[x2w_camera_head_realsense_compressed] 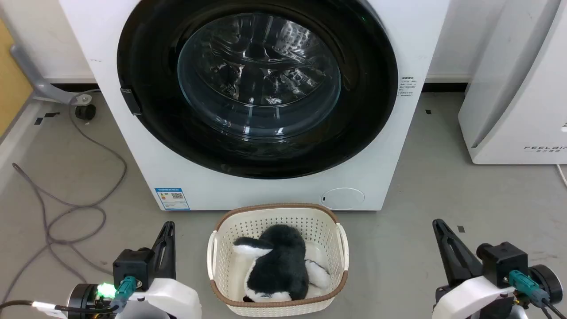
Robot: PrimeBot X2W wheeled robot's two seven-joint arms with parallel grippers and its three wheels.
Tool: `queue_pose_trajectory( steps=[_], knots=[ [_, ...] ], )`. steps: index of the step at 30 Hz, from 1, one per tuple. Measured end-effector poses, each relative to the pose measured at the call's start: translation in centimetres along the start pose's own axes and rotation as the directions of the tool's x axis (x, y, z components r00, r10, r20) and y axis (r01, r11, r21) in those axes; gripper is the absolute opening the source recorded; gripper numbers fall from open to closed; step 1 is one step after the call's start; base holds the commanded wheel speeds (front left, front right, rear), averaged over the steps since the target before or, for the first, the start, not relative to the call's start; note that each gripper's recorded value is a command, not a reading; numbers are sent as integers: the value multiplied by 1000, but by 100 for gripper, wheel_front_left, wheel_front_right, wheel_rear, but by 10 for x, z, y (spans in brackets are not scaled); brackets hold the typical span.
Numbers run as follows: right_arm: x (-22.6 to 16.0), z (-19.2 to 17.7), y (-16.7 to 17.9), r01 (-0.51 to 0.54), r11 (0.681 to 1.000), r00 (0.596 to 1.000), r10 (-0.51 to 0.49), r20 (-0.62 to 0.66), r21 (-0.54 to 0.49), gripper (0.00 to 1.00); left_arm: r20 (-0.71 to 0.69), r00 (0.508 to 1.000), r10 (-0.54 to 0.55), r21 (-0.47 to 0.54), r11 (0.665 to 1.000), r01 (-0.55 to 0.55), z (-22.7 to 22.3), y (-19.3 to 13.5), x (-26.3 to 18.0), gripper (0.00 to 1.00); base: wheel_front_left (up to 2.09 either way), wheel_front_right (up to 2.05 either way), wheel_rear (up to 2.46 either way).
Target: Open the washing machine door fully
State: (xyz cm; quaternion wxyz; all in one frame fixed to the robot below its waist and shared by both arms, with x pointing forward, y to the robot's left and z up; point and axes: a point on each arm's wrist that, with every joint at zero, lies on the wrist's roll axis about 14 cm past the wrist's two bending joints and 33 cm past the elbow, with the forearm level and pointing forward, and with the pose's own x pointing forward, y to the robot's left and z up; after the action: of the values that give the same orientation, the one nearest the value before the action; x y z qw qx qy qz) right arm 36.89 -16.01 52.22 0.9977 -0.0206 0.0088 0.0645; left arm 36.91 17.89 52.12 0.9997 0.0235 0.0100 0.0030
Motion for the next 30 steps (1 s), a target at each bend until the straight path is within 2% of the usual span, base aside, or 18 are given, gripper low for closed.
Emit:
queue_pose_trajectory(
  steps=[23,24,30],
  knots=[
    [0,0,0,0,1000,1000,0,0,0,0,0,1000,0,0,1000,0,0,0,0,0,0,0,0],
    [0,0,0,0,1000,1000,0,0,0,100,0,1000,0,0,1000,0,0,0,0,100,0,0,0],
    [0,0,0,1,1000,1000,-1,-1,2,100,-2,1000,0,0,1000,0,-1,0,0,100,0,0,0]
  ],
)
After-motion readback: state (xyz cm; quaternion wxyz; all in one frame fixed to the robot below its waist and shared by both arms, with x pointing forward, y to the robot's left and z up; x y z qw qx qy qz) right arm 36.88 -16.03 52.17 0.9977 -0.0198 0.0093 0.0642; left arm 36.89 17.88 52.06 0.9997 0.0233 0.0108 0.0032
